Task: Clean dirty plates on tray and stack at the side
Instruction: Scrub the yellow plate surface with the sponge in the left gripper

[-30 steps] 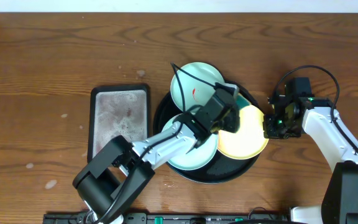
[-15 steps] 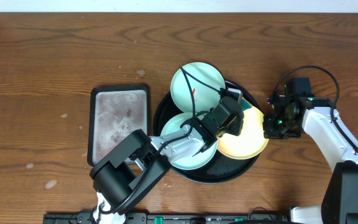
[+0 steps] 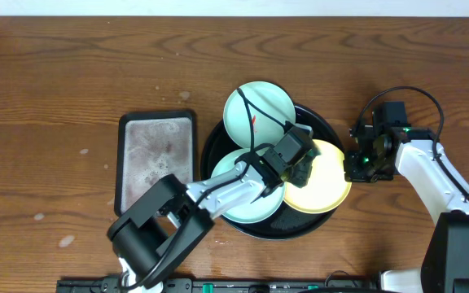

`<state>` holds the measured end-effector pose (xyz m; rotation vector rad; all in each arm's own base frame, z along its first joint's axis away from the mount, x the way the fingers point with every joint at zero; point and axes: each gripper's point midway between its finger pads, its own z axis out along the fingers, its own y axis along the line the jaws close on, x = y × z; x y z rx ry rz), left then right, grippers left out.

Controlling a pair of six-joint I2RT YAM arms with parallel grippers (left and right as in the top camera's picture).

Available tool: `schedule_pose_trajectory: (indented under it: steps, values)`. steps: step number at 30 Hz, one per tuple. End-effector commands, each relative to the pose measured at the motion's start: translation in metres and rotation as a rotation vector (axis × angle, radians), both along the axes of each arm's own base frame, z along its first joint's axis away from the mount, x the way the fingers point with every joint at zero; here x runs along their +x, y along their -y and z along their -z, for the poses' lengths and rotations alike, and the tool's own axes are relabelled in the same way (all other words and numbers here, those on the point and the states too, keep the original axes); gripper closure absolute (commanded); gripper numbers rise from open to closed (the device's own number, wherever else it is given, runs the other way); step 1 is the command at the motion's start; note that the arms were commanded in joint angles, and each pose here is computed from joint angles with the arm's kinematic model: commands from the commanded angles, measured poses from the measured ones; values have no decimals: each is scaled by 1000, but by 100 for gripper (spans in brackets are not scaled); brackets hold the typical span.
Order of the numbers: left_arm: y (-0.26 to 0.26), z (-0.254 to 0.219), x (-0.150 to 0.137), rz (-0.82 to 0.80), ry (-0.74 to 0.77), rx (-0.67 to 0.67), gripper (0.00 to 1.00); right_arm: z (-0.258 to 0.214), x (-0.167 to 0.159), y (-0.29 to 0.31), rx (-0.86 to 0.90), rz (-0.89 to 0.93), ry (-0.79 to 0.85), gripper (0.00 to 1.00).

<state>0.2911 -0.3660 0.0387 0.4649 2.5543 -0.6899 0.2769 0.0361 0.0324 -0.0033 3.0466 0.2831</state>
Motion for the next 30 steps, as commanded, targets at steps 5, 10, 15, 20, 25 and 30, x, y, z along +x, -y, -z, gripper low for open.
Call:
schedule_pose_trajectory:
  steps: [5, 10, 15, 20, 25, 30]
  values:
    - [16, -64, 8, 59, 132, -132, 93, -3, 4, -3, 2, -3, 12, 99]
    - [17, -37, 13, 32, 108, -103, 93, -3, 4, -3, 2, -3, 13, 99]
    - [21, -5, 14, -24, 26, -110, 92, -3, 4, -3, 2, -3, 13, 99]
    - [21, 11, -3, 16, -63, -96, 93, -3, 4, -3, 2, -3, 13, 99]
    - [1, 31, -22, 15, -162, 4, 93, -3, 4, -3, 2, -3, 13, 99]
    - [10, 10, -35, 106, -183, -58, 92, -3, 5, -3, 2, -3, 16, 99]
